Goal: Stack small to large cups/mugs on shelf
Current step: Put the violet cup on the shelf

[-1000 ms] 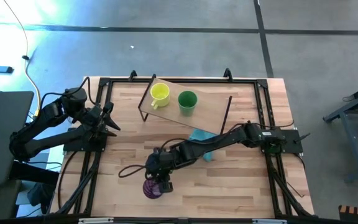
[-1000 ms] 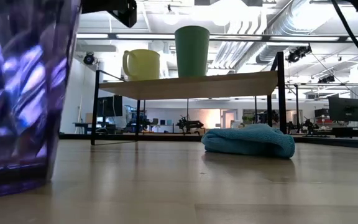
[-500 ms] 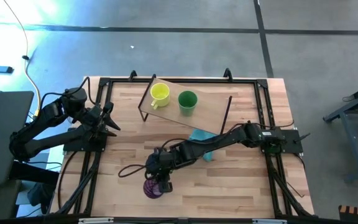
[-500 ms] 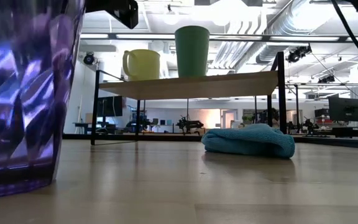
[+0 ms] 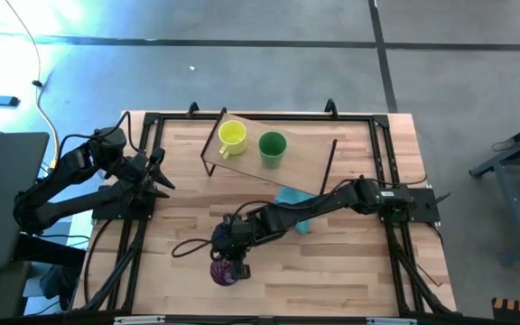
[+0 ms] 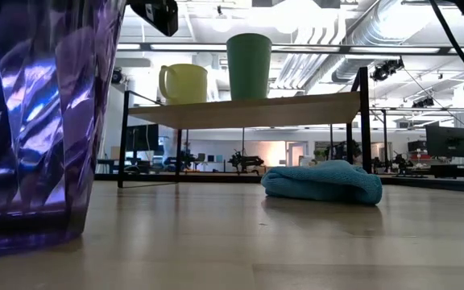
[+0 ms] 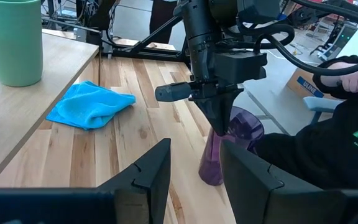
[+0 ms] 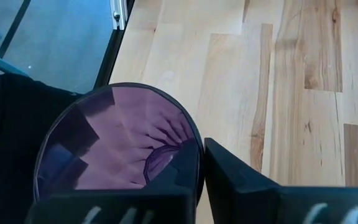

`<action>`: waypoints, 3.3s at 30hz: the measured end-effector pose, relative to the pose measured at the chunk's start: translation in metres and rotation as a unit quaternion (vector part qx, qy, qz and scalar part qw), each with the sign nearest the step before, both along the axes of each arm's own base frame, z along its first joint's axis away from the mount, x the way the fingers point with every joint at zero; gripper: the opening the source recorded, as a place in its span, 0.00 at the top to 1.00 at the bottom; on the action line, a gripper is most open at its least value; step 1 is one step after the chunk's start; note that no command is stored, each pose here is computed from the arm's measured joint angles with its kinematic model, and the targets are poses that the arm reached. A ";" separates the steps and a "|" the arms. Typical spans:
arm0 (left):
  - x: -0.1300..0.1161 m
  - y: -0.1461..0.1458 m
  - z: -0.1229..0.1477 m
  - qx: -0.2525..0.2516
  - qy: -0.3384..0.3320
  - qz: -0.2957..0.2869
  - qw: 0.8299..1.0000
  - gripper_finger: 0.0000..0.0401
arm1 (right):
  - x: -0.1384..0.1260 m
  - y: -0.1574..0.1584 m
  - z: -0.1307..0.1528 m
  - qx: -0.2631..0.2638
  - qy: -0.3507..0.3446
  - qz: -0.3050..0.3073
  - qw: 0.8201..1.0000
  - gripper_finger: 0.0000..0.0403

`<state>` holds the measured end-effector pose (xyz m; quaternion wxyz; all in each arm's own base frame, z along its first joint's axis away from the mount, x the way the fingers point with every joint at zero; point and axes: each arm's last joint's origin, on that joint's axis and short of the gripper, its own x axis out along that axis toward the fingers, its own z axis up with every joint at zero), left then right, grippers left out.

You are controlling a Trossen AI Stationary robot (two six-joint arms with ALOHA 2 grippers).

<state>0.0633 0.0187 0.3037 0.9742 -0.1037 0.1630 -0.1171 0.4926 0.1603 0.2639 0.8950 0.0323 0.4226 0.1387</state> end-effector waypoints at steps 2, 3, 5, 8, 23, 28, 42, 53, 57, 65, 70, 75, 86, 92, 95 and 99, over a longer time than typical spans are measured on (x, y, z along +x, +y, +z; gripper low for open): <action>0.000 0.000 0.000 0.000 0.000 0.000 1.000 0.68 | 0.000 0.000 0.000 0.000 -0.001 0.000 1.000 0.99; 0.000 0.000 0.000 0.000 0.000 0.000 1.000 0.68 | 0.000 0.000 0.000 0.001 -0.001 -0.001 1.000 0.99; 0.000 0.000 0.000 0.000 0.000 0.000 1.000 0.68 | 0.000 0.000 0.001 0.005 -0.002 -0.005 1.000 0.99; 0.000 0.000 0.000 0.000 0.000 0.000 1.000 0.68 | 0.001 0.000 0.001 0.009 -0.001 -0.009 1.000 1.00; 0.000 0.000 0.000 0.000 0.000 0.000 1.000 0.68 | -0.001 -0.001 0.005 0.033 0.013 -0.022 0.999 1.00; 0.000 0.000 0.000 0.000 0.000 0.000 1.000 0.68 | -0.002 -0.002 0.007 0.037 0.014 -0.023 0.999 1.00; 0.000 0.000 0.000 0.000 0.000 0.000 1.000 0.68 | -0.011 -0.008 0.033 0.039 -0.010 -0.021 0.999 1.00; 0.000 0.000 0.000 0.000 0.000 0.000 1.000 0.68 | -0.013 -0.009 0.037 0.036 -0.010 -0.019 0.999 1.00; 0.000 0.000 0.000 0.000 0.000 0.000 1.000 0.68 | -0.014 -0.010 0.037 0.036 -0.008 -0.021 0.999 1.00; 0.000 0.000 0.000 -0.001 0.000 0.000 1.000 0.68 | -0.018 -0.016 0.048 0.035 -0.014 -0.027 0.999 1.00; 0.000 0.000 0.000 -0.001 0.000 0.000 1.000 0.68 | -0.021 -0.022 0.055 0.033 -0.015 -0.033 0.999 1.00; 0.000 0.000 0.000 0.000 0.000 0.000 1.000 0.68 | -0.024 -0.024 0.059 0.028 -0.018 -0.036 0.999 1.00; 0.000 0.000 0.000 0.000 0.000 0.000 1.000 0.68 | -0.035 -0.030 0.077 0.024 -0.024 -0.044 0.998 1.00; 0.000 0.000 0.000 0.000 0.000 0.000 1.000 0.68 | -0.041 -0.033 0.083 0.022 -0.017 -0.052 0.998 1.00; 0.000 0.000 0.000 0.000 0.000 0.000 1.000 0.68 | -0.044 -0.034 0.087 0.022 -0.017 -0.055 0.998 1.00; 0.000 0.000 0.000 0.000 0.000 0.000 1.000 0.68 | -0.048 -0.035 0.093 0.022 -0.021 -0.056 0.998 1.00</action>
